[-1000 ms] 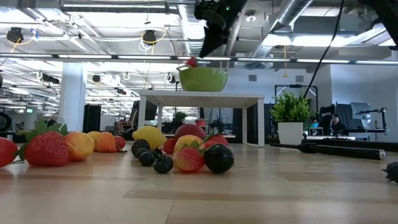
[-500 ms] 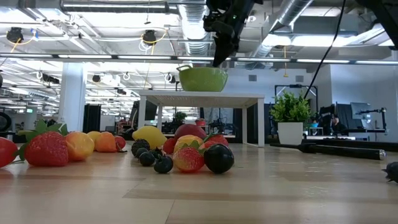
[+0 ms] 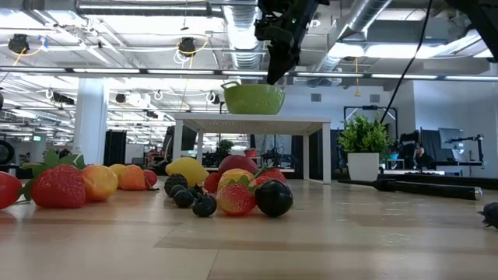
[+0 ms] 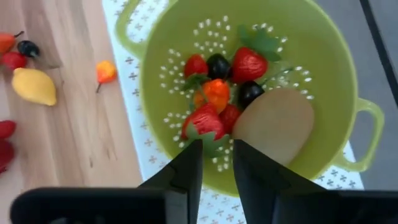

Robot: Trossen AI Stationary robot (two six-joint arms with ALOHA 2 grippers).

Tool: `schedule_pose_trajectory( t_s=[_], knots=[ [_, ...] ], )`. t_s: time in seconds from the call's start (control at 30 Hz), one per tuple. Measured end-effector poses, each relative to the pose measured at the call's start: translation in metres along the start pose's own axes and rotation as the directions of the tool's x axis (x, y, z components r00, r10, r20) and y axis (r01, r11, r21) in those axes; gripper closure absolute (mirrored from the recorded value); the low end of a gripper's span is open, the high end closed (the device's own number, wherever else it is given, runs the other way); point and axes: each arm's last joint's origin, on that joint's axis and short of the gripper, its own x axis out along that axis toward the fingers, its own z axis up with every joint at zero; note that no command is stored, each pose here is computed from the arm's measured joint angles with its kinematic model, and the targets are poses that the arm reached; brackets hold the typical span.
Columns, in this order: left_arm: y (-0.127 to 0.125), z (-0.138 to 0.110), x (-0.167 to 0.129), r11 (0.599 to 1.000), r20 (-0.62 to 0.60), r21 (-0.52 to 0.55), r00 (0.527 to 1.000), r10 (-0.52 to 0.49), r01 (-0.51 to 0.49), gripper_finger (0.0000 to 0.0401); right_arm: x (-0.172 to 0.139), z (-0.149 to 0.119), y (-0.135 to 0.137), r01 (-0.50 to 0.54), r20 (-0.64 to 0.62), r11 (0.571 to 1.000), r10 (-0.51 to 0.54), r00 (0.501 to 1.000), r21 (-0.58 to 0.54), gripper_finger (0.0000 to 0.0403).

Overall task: Pick & Place Fruit
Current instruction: Put the black blueberry into the green strainer bowl

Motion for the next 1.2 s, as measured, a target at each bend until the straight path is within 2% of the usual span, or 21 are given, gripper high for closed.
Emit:
schedule_pose_trajectory(
  t_s=[0.23, 0.4, 0.53, 0.67, 0.8, 1.07, 1.2],
  knots=[
    [0.0, 0.0, 0.0, 1.0, 0.0, 0.0, 1.0, 0.0, 0.0, 0.0259, -0.014, -0.009, 0.02, -0.04, -0.083, 0.998, 0.035, 0.996, -0.052, 0.033],
    [0.0, 0.0, 0.0, 1.0, 0.0, 0.0, 1.0, 0.0, 0.0, 0.0259, -0.033, -0.016, 0.055, -0.082, -0.143, 0.993, 0.07, 0.987, -0.085, 0.0349],
    [0.0, 0.0, 0.0, 1.0, 0.001, 0.0, 1.0, 0.0, 0.0, 0.0259, -0.048, -0.024, 0.091, -0.073, -0.182, 0.986, 0.046, 0.982, -0.147, 0.0373],
    [0.0, 0.0, 0.0, 1.0, 0.001, 0.0, 1.0, 0.0, 0.0, 0.0259, -0.059, -0.029, 0.128, -0.098, -0.183, 0.976, 0.062, 0.981, -0.194, 0.0399],
    [0.0, 0.0, 0.0, 1.0, 0.001, 0.0, 1.0, 0.0, 0.0, 0.0259, -0.069, -0.034, 0.163, -0.124, -0.164, 0.966, 0.087, 0.983, -0.228, 0.0395],
    [0.0, 0.0, 0.0, 1.0, 0.0, 0.0, 1.0, 0.0, 0.0, 0.0259, -0.089, -0.049, 0.217, -0.025, -0.067, 0.97, 0.009, 0.998, -0.24, 0.0399],
    [0.0, 0.0, 0.0, 1.0, 0.0, 0.0, 1.0, 0.0, 0.0, 0.0259, -0.091, -0.052, 0.237, -0.041, -0.035, 0.972, 0.034, 0.999, -0.23, 0.0399]
  ],
)
